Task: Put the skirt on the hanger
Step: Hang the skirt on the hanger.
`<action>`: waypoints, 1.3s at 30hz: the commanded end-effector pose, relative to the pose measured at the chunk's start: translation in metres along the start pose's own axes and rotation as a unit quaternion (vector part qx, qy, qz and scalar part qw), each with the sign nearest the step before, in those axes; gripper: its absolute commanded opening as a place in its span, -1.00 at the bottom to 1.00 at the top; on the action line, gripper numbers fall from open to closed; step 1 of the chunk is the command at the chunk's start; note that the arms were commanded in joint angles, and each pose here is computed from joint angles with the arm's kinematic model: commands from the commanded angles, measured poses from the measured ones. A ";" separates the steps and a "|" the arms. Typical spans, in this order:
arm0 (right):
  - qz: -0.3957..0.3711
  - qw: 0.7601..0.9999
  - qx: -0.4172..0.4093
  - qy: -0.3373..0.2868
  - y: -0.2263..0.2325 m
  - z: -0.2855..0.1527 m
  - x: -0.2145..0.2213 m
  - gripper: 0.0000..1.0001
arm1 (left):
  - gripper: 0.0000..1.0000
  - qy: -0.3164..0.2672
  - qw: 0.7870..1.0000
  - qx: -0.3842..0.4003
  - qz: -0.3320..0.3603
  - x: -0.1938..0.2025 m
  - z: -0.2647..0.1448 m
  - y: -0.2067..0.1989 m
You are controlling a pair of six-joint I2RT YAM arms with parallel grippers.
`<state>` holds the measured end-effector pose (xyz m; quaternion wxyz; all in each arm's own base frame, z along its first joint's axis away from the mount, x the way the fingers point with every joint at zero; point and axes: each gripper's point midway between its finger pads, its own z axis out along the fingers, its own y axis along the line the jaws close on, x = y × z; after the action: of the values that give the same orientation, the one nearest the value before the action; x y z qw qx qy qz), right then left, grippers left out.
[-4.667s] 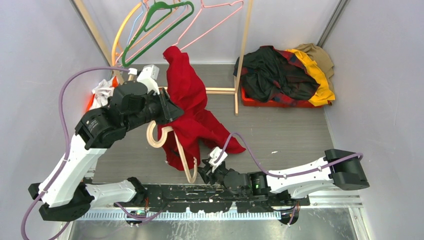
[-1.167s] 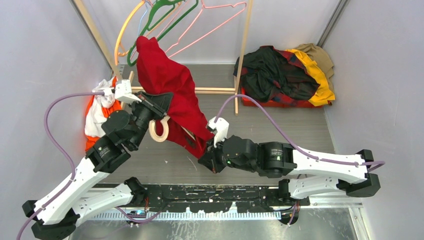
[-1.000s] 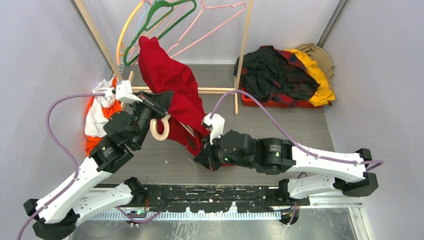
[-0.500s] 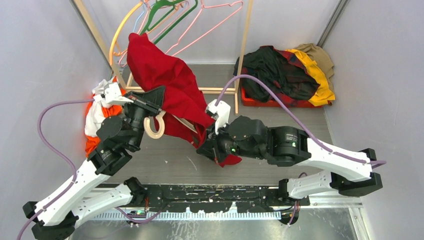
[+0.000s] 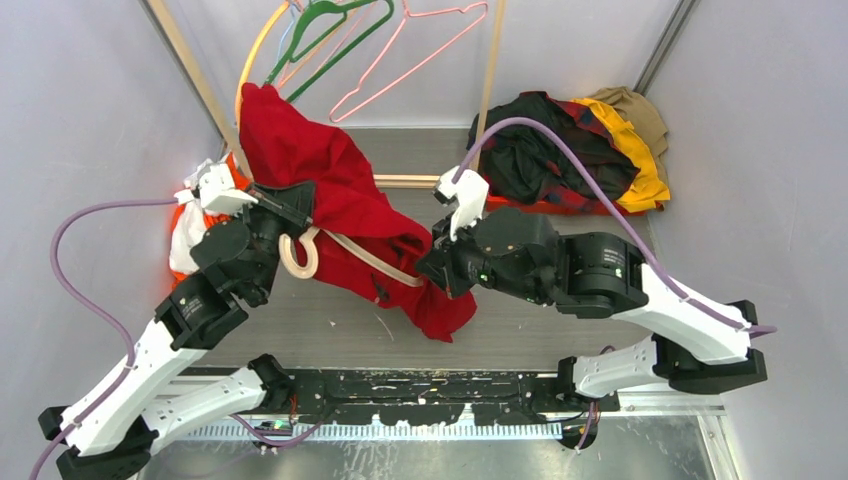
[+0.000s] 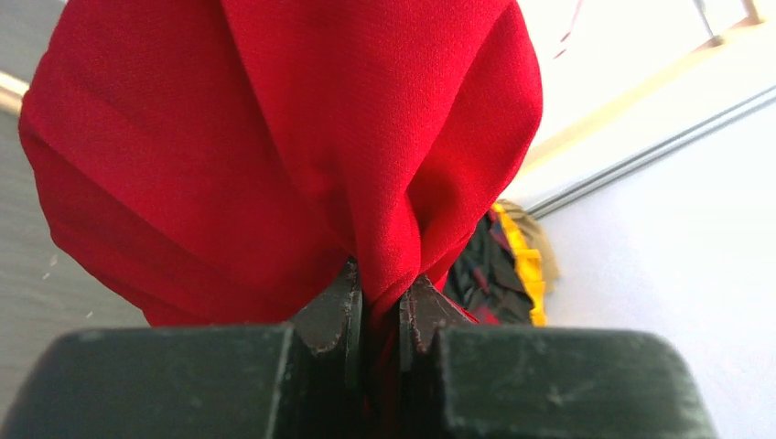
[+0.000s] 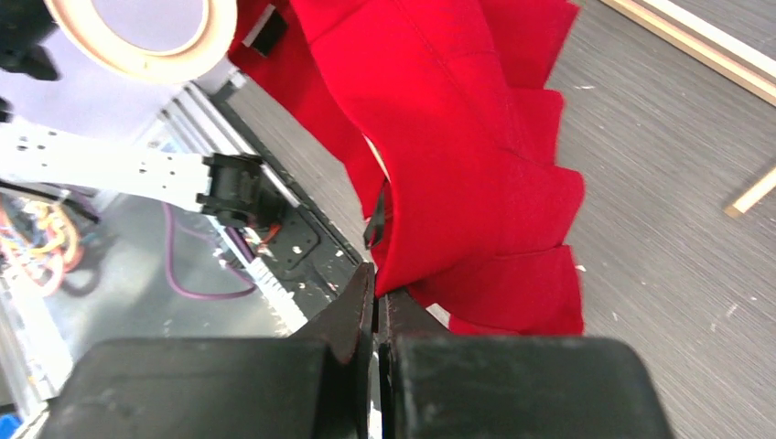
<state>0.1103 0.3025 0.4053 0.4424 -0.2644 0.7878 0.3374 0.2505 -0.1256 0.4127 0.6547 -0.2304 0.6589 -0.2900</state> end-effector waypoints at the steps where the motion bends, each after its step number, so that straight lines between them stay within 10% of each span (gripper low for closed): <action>1: -0.007 1.000 0.021 -0.021 -0.002 0.009 -0.014 -0.97 | -1.00 0.007 0.995 -0.090 0.044 0.010 0.001 0.039; 12: 0.033 0.979 -0.142 0.142 0.046 0.066 0.088 -0.97 | -1.00 0.078 0.980 -0.167 0.081 0.030 -0.012 0.066; 21: 0.055 0.974 -0.182 0.123 0.063 0.098 0.084 -0.97 | -1.00 0.125 0.968 -0.197 0.097 0.058 -0.017 0.083; 30: -0.007 0.909 -0.396 0.131 0.149 0.083 0.124 -0.97 | -1.00 0.146 0.967 -0.190 0.083 0.077 -0.006 0.076; 39: -0.115 0.982 -0.152 0.011 0.097 0.115 0.149 -0.97 | -1.00 0.246 0.951 -0.186 0.034 0.132 -0.005 0.073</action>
<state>-0.0197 0.4371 0.2278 0.2635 -0.4979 0.7008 0.4378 0.2339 -0.1342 0.2595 0.4452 -0.2096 0.8621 -0.1207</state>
